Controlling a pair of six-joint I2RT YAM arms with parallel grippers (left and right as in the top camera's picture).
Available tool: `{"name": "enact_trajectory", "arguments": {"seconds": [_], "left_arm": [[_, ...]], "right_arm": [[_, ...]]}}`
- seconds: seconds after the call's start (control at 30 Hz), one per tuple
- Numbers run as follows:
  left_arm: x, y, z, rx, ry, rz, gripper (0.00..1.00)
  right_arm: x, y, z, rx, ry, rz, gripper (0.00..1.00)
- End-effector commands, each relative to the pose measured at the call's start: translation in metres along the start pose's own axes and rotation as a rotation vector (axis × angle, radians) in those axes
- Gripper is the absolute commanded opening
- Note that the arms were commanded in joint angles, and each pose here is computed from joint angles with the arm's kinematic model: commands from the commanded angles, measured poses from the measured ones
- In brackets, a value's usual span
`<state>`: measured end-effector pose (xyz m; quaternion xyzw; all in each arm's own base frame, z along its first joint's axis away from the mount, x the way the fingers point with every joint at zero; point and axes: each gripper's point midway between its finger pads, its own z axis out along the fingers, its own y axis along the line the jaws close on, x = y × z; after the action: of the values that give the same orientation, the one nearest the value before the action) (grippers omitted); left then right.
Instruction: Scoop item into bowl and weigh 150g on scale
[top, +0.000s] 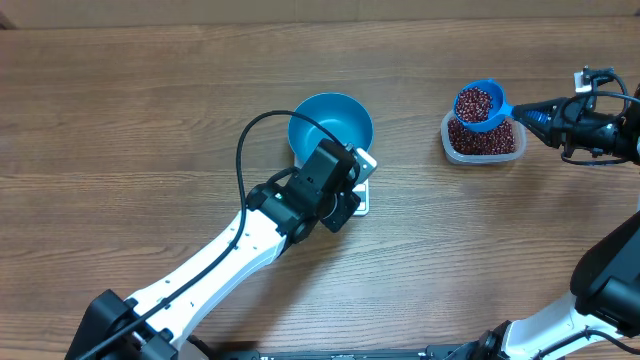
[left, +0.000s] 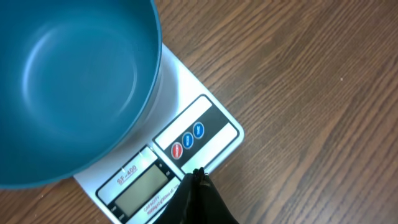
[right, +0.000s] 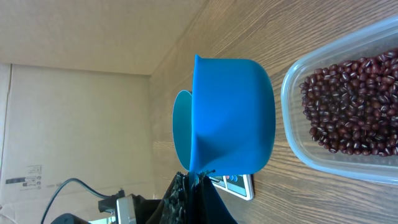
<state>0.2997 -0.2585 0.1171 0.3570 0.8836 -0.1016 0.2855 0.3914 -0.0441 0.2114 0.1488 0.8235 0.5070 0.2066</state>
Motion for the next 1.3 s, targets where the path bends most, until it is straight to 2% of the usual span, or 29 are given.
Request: {"name": "enact_trajectory", "arguments": {"seconds": [0.0, 0.17, 0.3, 1.27], "left_arm": [[0.013, -0.002, 0.019, 0.01, 0.049, 0.001, 0.04], [0.024, -0.002, 0.04, 0.015, 0.107, 0.032, 0.04], [0.018, 0.001, 0.038, -0.003, 0.082, 0.036, 0.04], [0.042, 0.003, 0.082, -0.01, 0.145, 0.068, 0.04]], "right_arm": [[-0.001, 0.004, -0.001, -0.026, -0.007, -0.019, 0.04], [-0.001, 0.004, -0.001, -0.023, -0.006, -0.015, 0.04], [0.0, 0.004, -0.001, -0.023, -0.003, -0.008, 0.04], [0.002, -0.003, -0.001, 0.018, 0.005, -0.002, 0.04]]}}
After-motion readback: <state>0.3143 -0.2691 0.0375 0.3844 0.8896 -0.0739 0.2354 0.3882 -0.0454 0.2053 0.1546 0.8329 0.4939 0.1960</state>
